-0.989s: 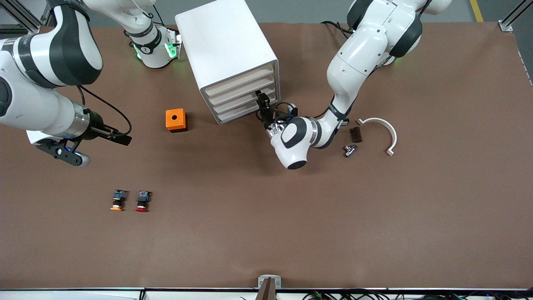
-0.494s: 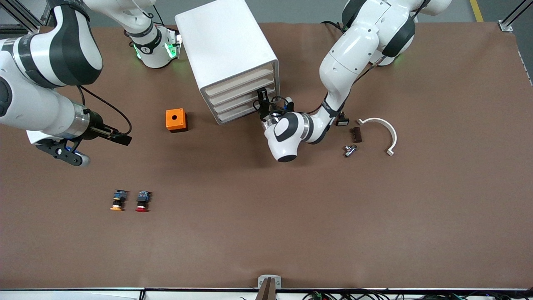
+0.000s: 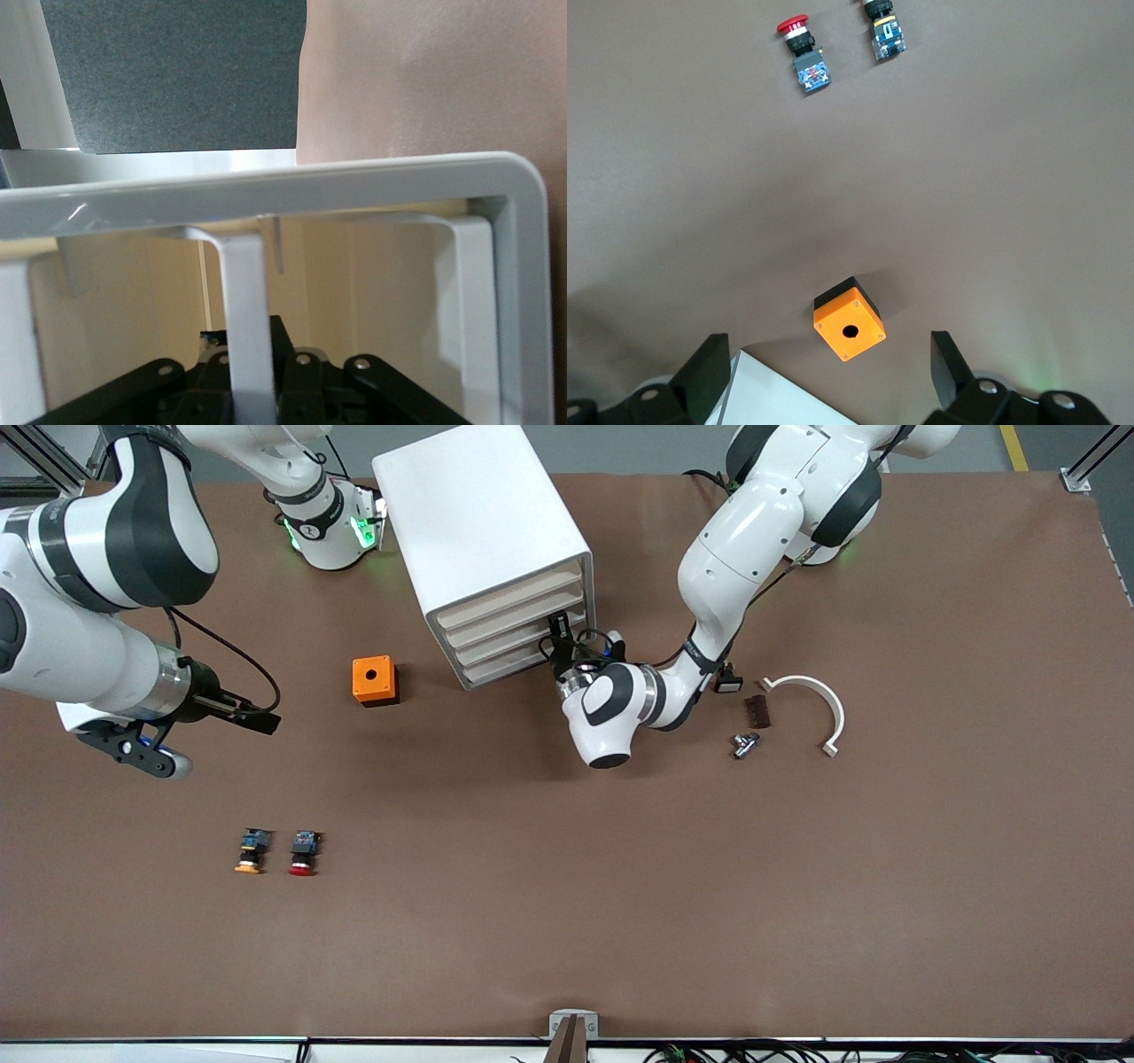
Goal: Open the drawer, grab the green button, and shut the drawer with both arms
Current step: 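Pull the drawer open with the left gripper while the right gripper reaches in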
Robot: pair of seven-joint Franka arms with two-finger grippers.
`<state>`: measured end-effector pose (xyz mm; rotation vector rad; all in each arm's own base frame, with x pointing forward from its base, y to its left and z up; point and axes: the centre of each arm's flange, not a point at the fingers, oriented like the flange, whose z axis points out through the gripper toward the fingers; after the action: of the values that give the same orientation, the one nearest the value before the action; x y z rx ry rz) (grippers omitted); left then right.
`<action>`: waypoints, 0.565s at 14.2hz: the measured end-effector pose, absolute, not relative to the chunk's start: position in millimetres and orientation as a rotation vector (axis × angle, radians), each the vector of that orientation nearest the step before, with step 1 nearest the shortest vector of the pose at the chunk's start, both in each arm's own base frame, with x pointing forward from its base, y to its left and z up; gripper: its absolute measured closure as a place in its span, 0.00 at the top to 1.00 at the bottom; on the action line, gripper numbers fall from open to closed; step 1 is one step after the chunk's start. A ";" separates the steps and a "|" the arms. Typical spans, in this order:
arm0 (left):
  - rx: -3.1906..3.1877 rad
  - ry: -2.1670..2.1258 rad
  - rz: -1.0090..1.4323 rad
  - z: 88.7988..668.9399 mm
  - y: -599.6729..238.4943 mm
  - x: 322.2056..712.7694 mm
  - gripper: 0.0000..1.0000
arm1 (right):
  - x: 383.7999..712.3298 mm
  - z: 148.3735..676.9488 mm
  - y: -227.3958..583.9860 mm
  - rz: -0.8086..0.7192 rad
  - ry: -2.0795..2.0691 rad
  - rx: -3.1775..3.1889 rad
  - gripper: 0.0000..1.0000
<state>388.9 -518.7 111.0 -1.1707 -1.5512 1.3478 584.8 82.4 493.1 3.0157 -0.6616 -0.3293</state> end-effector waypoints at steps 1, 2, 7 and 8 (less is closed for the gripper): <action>-1.164 -1.558 1.349 110.9 -515.8 392.5 0.07 | 584.8 493.1 82.4 -0.329 -0.662 3.016 1.00; -1.157 -1.567 1.354 110.6 -511.2 398.3 0.07 | 584.8 493.1 82.5 -0.330 -0.662 3.016 1.00; -1.080 -1.643 1.430 109.6 -471.3 445.7 0.09 | 582.8 488.5 93.5 -0.311 -0.676 3.022 1.00; -1.057 -1.660 1.456 109.5 -461.7 456.5 0.09 | 581.1 487.2 103.5 -0.304 -0.706 3.015 1.00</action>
<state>456.5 -461.7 109.5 -1.0566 -1.6598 1.4561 581.1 103.5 487.2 3.0154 -0.7055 -0.3042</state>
